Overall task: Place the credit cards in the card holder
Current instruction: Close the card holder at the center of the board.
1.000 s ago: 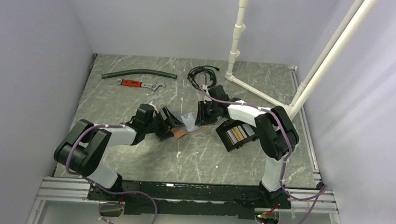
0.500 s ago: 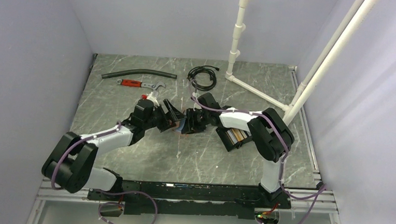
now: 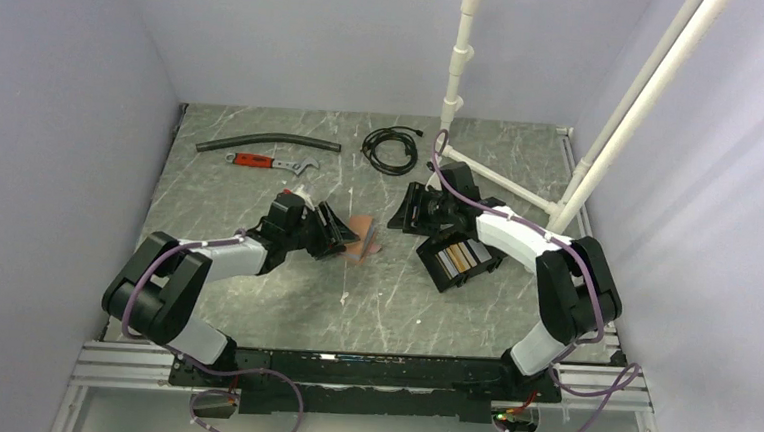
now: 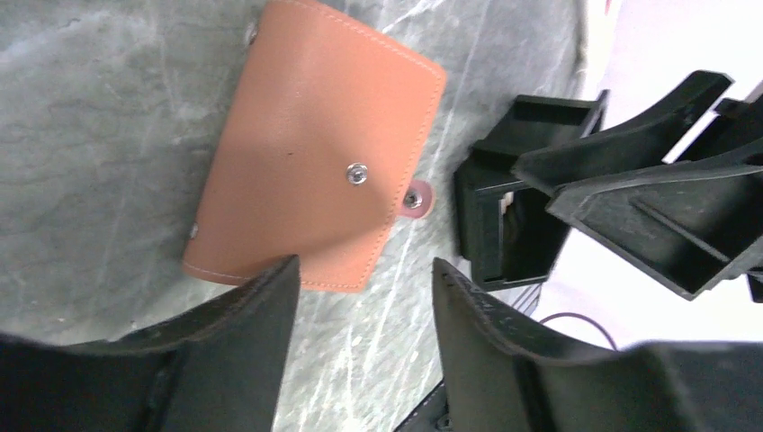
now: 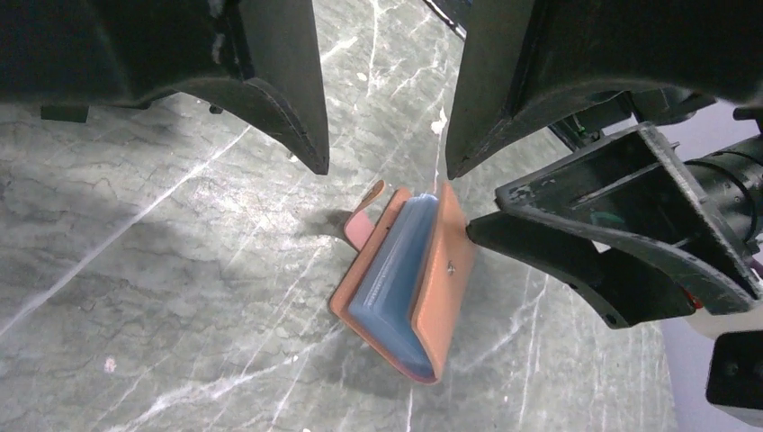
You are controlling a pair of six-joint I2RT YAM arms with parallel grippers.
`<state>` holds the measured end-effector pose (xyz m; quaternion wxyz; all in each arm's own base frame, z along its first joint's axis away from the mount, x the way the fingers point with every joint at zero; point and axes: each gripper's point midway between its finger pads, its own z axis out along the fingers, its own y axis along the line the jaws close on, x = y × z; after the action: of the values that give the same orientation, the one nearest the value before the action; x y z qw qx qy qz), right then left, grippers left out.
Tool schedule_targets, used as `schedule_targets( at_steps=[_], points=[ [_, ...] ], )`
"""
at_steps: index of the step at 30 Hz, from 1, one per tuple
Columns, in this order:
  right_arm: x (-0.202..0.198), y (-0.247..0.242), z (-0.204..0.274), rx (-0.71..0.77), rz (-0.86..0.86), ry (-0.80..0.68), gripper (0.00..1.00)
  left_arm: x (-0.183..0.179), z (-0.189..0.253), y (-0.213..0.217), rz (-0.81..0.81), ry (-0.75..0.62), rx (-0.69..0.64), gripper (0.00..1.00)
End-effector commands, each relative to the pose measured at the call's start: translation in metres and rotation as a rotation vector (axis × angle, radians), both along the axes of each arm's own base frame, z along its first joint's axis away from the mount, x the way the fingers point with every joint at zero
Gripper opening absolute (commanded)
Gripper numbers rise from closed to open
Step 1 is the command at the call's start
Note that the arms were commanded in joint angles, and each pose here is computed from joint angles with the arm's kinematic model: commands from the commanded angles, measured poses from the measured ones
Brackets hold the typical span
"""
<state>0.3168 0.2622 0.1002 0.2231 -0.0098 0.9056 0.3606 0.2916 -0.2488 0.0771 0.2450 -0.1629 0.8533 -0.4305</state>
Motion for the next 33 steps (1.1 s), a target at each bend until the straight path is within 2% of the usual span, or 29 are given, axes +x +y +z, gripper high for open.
schedule_targets(
  at_steps=[1,5,8,12,16,21,27,29,33],
  points=[
    [-0.001,0.004,-0.007,0.031,-0.003,0.037,0.51,0.003,-0.005,-0.005,-0.043,0.016,0.039,0.55],
    [-0.002,0.016,-0.013,0.078,0.013,0.083,0.47,-0.005,-0.026,0.004,-0.052,0.094,0.134,0.44],
    [-0.005,0.023,-0.024,0.047,0.008,0.139,0.5,-0.014,-0.041,0.012,-0.065,0.144,0.212,0.41],
    [-0.012,0.026,-0.035,0.023,-0.03,0.166,0.51,-0.025,-0.057,0.019,-0.102,0.192,0.29,0.41],
    [-0.006,0.029,-0.036,-0.011,-0.017,0.128,0.51,-0.039,-0.071,0.021,-0.155,0.226,0.35,0.42],
    [0.01,0.045,-0.036,-0.011,0.019,0.087,0.58,-0.043,-0.07,0.024,-0.174,0.224,0.367,0.43],
    [0.031,0.054,-0.045,-0.057,0.05,0.045,0.57,-0.043,-0.063,0.024,-0.197,0.207,0.38,0.45],
    [0.033,0.06,-0.045,-0.058,0.07,0.049,0.53,-0.043,-0.062,0.024,-0.199,0.206,0.378,0.46],
    [0.026,0.06,-0.052,-0.083,0.064,0.061,0.36,-0.04,-0.052,0.018,-0.216,0.192,0.353,0.48]
  ],
)
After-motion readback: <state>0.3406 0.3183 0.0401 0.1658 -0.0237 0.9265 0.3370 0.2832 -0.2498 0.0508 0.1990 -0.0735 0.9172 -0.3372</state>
